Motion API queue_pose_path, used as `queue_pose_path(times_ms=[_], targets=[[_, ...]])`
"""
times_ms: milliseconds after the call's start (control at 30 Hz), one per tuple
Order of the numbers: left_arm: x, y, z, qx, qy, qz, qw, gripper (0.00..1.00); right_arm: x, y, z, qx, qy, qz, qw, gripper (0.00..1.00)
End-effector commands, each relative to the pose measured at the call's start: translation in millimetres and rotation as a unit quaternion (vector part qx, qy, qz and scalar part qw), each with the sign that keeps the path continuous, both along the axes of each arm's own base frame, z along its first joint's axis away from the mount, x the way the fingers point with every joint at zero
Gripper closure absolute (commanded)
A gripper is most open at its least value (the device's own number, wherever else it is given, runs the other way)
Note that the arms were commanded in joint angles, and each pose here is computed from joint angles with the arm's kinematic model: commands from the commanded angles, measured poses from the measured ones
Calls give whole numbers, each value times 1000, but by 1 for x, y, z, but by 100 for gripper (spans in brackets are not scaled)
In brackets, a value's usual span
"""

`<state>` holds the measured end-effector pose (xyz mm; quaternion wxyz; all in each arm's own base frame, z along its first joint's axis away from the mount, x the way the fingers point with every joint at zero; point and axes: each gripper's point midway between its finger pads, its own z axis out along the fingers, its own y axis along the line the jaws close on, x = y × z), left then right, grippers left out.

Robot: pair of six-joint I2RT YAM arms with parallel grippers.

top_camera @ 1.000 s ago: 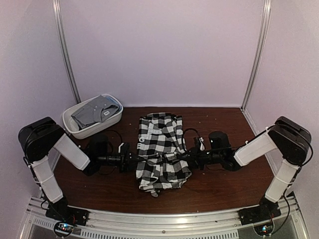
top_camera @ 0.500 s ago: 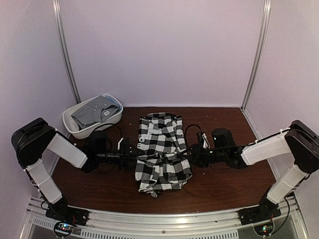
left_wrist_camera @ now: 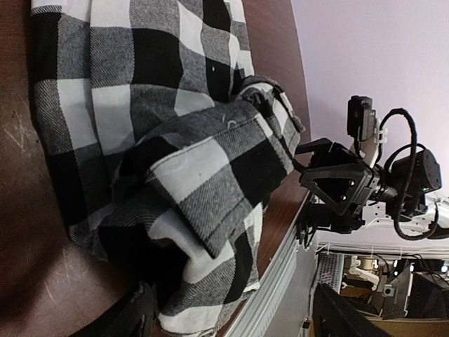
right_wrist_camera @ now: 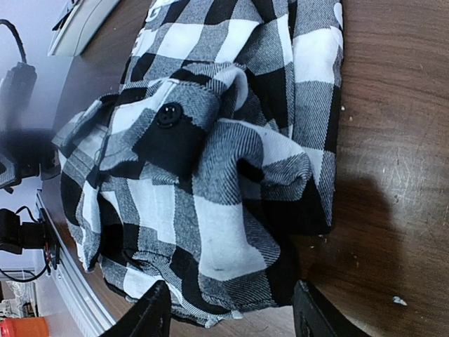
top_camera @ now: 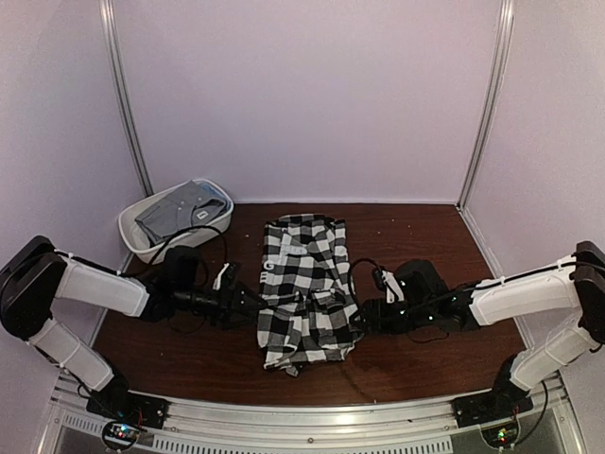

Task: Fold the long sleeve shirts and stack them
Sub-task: Fold the rectangle-folded shirt at the center of the board.

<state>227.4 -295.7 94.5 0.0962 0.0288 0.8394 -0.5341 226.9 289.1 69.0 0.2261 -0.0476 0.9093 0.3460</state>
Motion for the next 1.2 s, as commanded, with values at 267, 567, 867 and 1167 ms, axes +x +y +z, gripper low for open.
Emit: queue_pose_path(times_ms=[267, 567, 867, 1167], targets=[[-46, -7, -30, 93, -62, -68, 991, 21, -16, 9, -22, -69, -62, 68, 993, 28], [-51, -30, -37, 98, -57, -77, 991, 40, -19, 26, -37, -93, -58, 80, 991, 43], [-43, -40, -1, 79, -73, -70, 992, 86, -13, 34, 4, -79, -61, 64, 993, 87], [-11, -45, 44, 58, -87, -32, 994, 93, 14, 44, 40, -82, -58, 32, 994, 93]])
